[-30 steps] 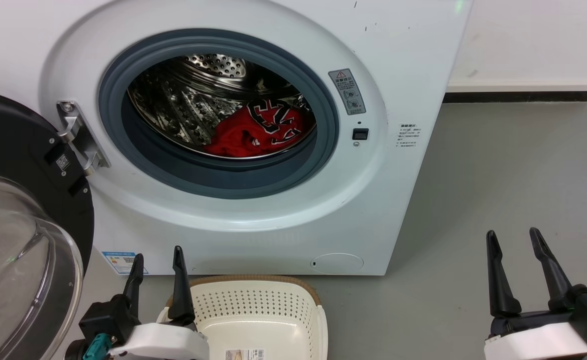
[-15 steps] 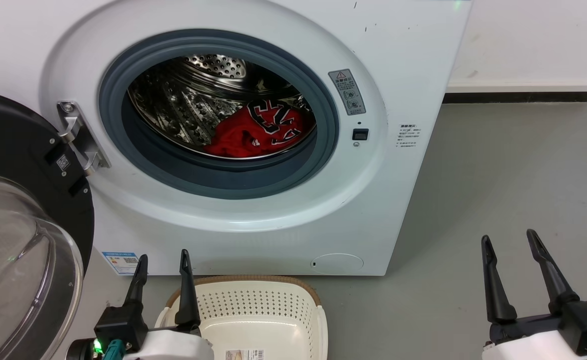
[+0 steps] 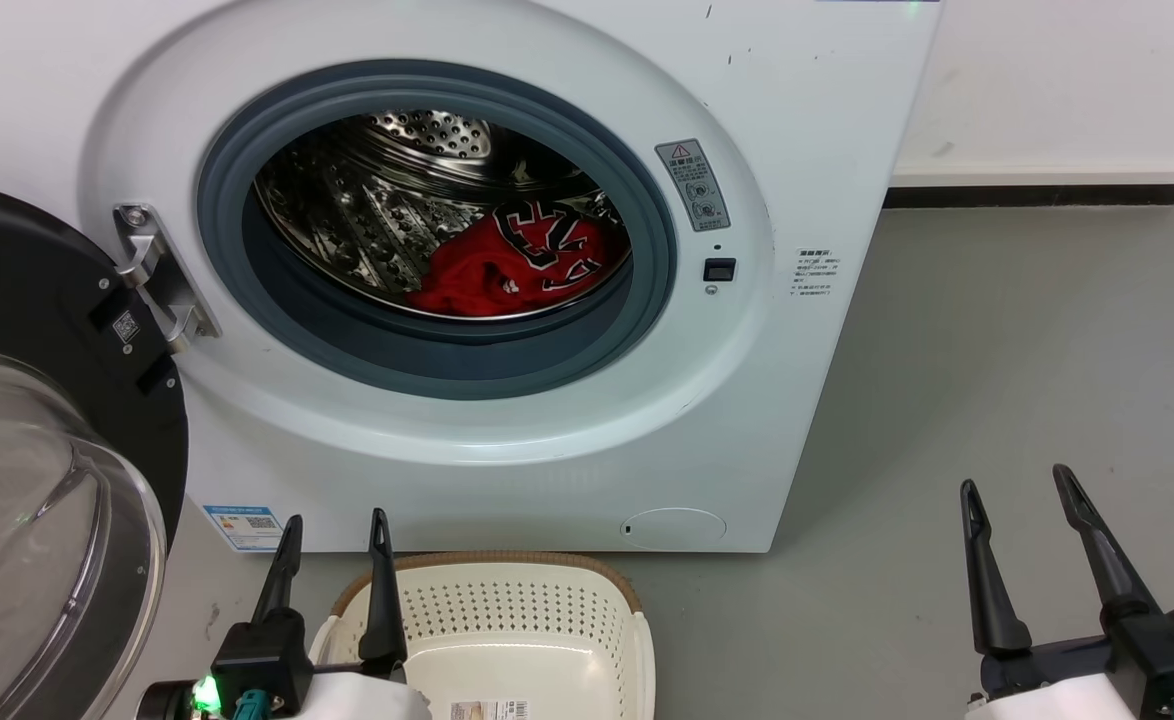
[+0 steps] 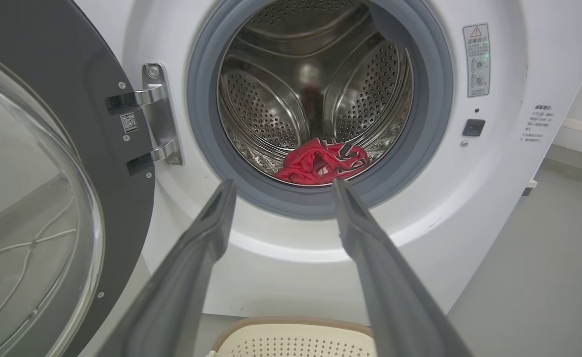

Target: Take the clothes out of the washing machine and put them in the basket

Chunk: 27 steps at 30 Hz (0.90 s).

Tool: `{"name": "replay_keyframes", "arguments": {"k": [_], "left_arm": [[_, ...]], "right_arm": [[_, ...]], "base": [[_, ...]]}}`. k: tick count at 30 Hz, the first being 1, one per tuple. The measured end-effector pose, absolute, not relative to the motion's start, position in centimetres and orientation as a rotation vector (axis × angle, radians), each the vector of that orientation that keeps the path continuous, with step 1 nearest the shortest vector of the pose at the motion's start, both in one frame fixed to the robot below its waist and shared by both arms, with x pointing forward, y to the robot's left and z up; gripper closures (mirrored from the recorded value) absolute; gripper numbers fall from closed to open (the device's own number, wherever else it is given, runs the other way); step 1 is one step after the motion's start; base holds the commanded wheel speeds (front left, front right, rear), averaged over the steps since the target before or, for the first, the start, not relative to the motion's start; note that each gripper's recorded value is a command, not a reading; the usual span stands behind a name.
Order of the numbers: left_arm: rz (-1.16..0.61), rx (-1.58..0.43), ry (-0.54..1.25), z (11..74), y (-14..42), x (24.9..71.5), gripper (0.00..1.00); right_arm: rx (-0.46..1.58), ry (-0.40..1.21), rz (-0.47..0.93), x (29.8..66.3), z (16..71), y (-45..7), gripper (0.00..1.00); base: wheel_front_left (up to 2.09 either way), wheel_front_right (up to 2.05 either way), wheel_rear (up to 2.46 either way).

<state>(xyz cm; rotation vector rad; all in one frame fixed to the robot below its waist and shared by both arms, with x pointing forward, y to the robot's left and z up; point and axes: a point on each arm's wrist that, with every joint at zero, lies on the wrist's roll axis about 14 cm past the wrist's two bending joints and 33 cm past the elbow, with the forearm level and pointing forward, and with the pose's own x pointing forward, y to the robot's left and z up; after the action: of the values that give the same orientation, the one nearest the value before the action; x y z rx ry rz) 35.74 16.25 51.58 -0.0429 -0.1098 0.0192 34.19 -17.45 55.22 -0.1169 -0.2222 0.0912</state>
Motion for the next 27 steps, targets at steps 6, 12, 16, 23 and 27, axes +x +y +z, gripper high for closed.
{"name": "replay_keyframes", "arguments": {"k": [6, 12, 16, 23, 27], "left_arm": [[0.022, -0.046, -0.101, 51.3, 16.3, 35.7, 0.00], [0.021, -0.046, -0.095, 51.1, 16.3, 35.6, 0.00], [0.022, -0.045, -0.093, 51.0, 16.3, 35.6, 0.00], [0.029, -0.041, -0.070, 50.3, 16.5, 35.8, 0.00], [-0.014, -0.032, -0.068, 50.2, 15.4, 36.9, 0.00]], "right_arm": [[-0.110, -0.217, 0.088, 34.2, 55.1, -17.5, 0.00], [-0.104, -0.214, 0.087, 34.2, 54.9, -17.6, 0.00], [-0.102, -0.213, 0.089, 34.2, 54.9, -17.5, 0.00], [-0.100, -0.207, 0.089, 34.2, 54.7, -17.5, 0.00], [-0.097, -0.196, 0.086, 34.4, 54.4, -17.6, 0.00]], "base": [[0.00, 0.00, 0.00], [0.00, 0.00, 0.00], [0.00, 0.00, 0.00], [0.00, 0.00, 0.00], [0.00, 0.00, 0.00]]}}
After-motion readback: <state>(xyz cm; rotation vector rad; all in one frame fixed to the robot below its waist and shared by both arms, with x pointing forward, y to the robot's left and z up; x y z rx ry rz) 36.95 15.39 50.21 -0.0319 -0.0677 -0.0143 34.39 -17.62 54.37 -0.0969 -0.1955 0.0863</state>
